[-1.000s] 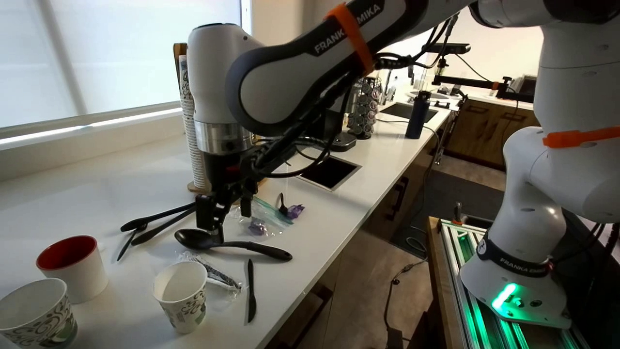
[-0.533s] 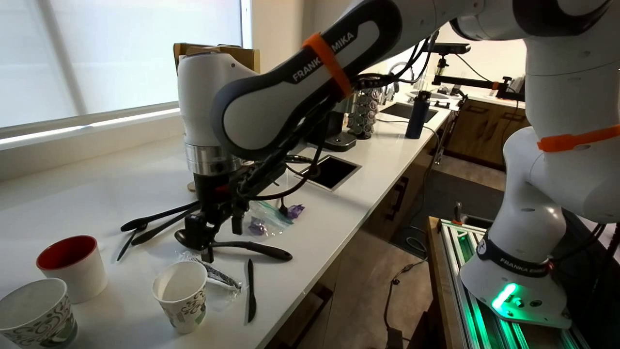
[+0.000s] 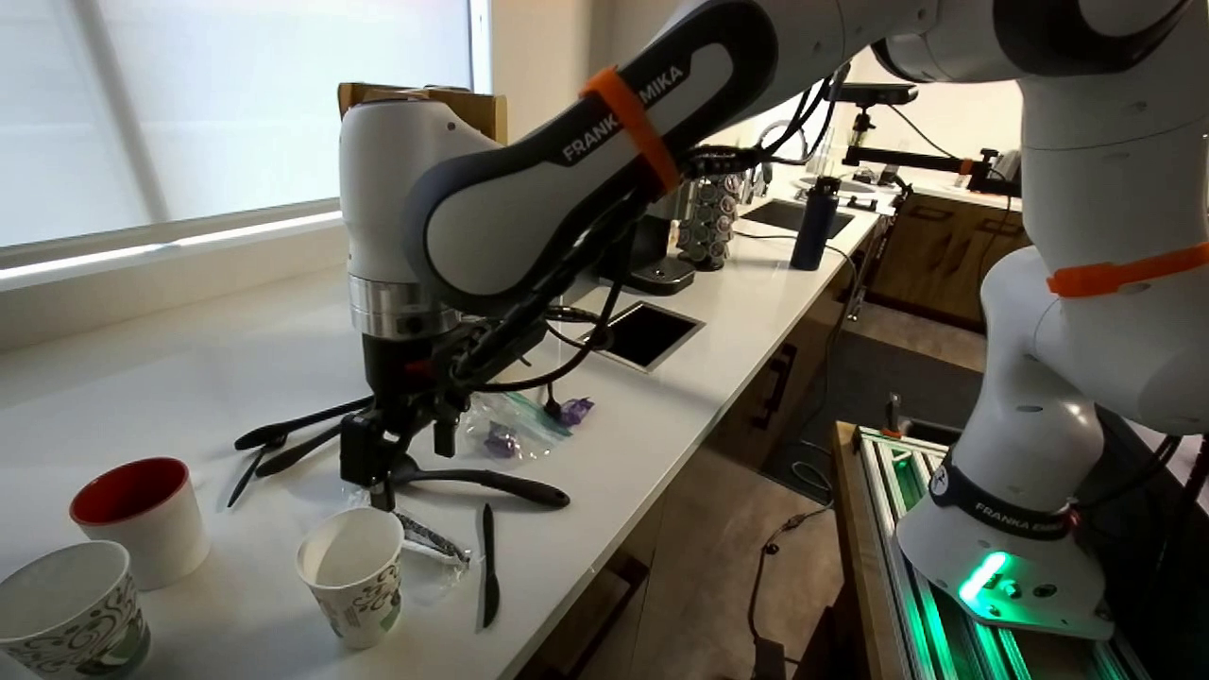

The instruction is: Pick up the coffee cup on the right and place it on top of the stacked cups on the far right.

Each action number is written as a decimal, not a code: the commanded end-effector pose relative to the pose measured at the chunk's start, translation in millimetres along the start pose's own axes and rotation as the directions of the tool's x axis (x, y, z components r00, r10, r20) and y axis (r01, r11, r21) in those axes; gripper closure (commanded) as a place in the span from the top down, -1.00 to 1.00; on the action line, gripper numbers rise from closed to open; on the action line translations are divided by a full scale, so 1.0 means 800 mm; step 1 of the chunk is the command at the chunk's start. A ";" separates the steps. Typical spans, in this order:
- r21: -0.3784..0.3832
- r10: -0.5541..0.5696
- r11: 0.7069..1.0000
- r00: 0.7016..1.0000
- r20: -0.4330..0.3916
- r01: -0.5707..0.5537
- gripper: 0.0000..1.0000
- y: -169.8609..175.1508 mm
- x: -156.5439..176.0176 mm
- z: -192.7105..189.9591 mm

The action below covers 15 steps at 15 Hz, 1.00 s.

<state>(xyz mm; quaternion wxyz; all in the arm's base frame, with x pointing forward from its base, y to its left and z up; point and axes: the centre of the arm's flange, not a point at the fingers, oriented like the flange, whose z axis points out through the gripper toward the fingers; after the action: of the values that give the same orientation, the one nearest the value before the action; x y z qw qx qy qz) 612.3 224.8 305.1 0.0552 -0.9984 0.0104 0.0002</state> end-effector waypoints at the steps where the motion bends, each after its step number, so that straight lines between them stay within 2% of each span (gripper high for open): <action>1: -0.005 -0.011 1.000 1.000 -0.012 0.011 1.00 -0.009 0.000 0.005; 7: 0.010 -0.006 1.000 0.999 -0.042 0.006 1.00 -0.017 0.001 0.012; 9: 0.000 0.005 1.000 0.998 -0.066 -0.005 0.85 -0.019 0.004 0.018; 13: -0.014 0.014 1.000 0.997 -0.080 -0.015 0.84 -0.024 0.007 0.033; 14: -0.021 0.014 1.000 0.997 -0.078 -0.016 0.71 -0.024 0.008 0.038; 15: -0.026 0.014 1.000 0.997 -0.075 -0.016 0.35 -0.025 0.007 0.041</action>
<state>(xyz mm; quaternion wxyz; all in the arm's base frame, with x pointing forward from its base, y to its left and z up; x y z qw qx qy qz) 615.8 239.9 286.8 0.0549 -0.9980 0.0133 -0.0295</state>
